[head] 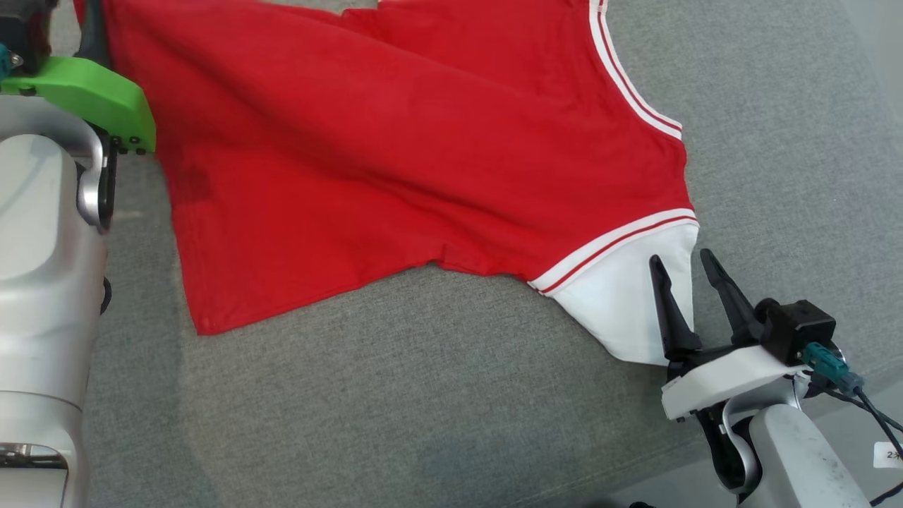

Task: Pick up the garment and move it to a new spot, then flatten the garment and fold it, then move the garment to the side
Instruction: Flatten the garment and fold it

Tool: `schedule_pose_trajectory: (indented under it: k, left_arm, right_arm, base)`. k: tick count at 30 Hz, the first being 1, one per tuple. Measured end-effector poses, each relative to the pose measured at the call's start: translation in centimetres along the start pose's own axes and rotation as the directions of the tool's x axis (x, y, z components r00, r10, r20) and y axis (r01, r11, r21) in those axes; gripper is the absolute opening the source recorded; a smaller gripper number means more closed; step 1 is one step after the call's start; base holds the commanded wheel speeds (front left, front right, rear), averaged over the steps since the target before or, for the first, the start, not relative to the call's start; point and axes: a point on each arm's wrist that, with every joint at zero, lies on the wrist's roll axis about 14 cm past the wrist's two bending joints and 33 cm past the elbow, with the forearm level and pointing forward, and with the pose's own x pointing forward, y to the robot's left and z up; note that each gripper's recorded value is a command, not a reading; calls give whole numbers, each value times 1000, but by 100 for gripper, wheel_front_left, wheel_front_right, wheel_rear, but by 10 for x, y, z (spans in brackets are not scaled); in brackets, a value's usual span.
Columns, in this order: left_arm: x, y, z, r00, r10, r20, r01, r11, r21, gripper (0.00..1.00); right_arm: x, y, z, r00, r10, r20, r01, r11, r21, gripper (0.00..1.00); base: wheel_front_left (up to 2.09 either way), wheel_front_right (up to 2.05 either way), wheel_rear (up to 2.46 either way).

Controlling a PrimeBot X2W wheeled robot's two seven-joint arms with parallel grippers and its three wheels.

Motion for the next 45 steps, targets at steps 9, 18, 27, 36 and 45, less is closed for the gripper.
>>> schedule_pose_trajectory:
  k: [9, 18, 27, 36, 45]
  left_arm:
    - [-37, -26, -29, 999, 18, -40, -24, 985, -172, 100]
    - [-125, -36, -39, 996, 69, -64, -84, 952, -294, 100]
    - [-200, -31, -32, 990, 136, -49, -144, 950, -277, 100]
    - [-268, -31, -29, 984, 173, -37, -177, 955, -240, 100]
    - [-310, -28, -26, 976, 219, -24, -218, 951, -220, 100]
  right_arm:
    - [-7, -7, -2, 1000, -22, -5, 22, 1000, 7, 100]
    - [-19, 12, 13, 998, 37, 44, -37, 999, 17, 100]
    - [-44, 14, 38, 990, 34, 136, -37, 999, 20, 100]
    - [-69, 19, 57, 975, 40, 216, -47, 999, 26, 100]
    - [-80, 31, 64, 965, 77, 249, -83, 996, 14, 100]
  base:
    - [0, 0, 0]
    - [0, 0, 0]
    - [0, 0, 0]
    - [0, 0, 0]
    - [0, 0, 0]
